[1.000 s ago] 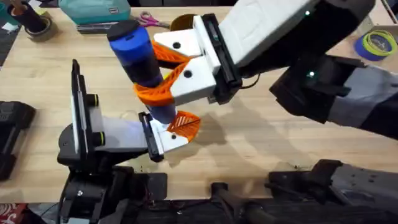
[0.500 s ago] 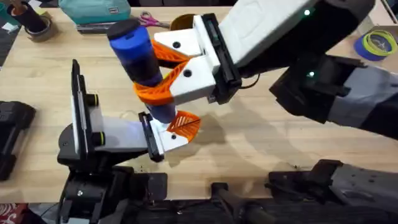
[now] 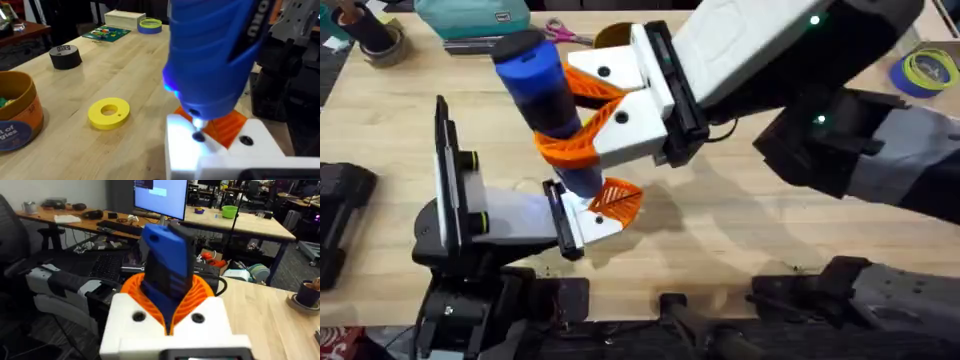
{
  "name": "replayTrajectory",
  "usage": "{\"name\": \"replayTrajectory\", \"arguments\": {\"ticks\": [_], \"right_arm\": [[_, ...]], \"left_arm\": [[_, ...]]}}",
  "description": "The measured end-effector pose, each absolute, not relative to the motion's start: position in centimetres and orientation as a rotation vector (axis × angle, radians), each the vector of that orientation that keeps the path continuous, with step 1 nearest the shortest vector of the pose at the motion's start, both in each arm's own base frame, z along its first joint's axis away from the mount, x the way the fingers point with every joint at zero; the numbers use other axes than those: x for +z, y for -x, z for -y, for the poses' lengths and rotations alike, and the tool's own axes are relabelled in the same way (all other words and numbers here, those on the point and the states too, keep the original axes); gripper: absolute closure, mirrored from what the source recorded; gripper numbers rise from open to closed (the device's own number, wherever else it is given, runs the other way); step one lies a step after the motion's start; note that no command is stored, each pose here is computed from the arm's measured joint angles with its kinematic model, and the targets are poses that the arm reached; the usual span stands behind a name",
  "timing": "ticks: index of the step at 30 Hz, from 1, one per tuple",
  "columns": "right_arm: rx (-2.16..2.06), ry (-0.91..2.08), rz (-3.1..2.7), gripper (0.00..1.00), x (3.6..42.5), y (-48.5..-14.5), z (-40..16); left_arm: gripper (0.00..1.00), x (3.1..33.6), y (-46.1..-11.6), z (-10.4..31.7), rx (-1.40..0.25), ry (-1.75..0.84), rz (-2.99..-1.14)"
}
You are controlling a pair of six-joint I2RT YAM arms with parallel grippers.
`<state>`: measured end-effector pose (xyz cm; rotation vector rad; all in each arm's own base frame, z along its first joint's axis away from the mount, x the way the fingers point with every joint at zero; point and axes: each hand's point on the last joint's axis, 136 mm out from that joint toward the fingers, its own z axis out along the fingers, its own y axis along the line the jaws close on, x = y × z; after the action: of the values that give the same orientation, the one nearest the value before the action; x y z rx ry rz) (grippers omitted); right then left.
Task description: Pick up the gripper from the table and insert it into the empty holder that is missing its gripper. Then pick up a screw, insert it into the mounting hole, and use the screwdriver to tighten it. Finally, clean up the table by picking up the vegetable and placing it into the bucket.
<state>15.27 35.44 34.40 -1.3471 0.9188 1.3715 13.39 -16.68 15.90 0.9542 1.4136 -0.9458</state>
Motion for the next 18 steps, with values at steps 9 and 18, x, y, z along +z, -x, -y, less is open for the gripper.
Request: {"name": "replayTrajectory", "arguments": {"ticks": [9,18], "right_arm": [[1.379,1.349,-0.958,0.981,37.0,-15.9,-35.8],[1.349,1.371,-1.005,0.981,40.3,-16.4,-36.0]], "left_arm": [[0.994,15.9,-13.4,16.7,-0.946,-0.954,-1.414],[0.994,15.9,-13.4,16.7,-0.946,-0.954,-1.414]]}}
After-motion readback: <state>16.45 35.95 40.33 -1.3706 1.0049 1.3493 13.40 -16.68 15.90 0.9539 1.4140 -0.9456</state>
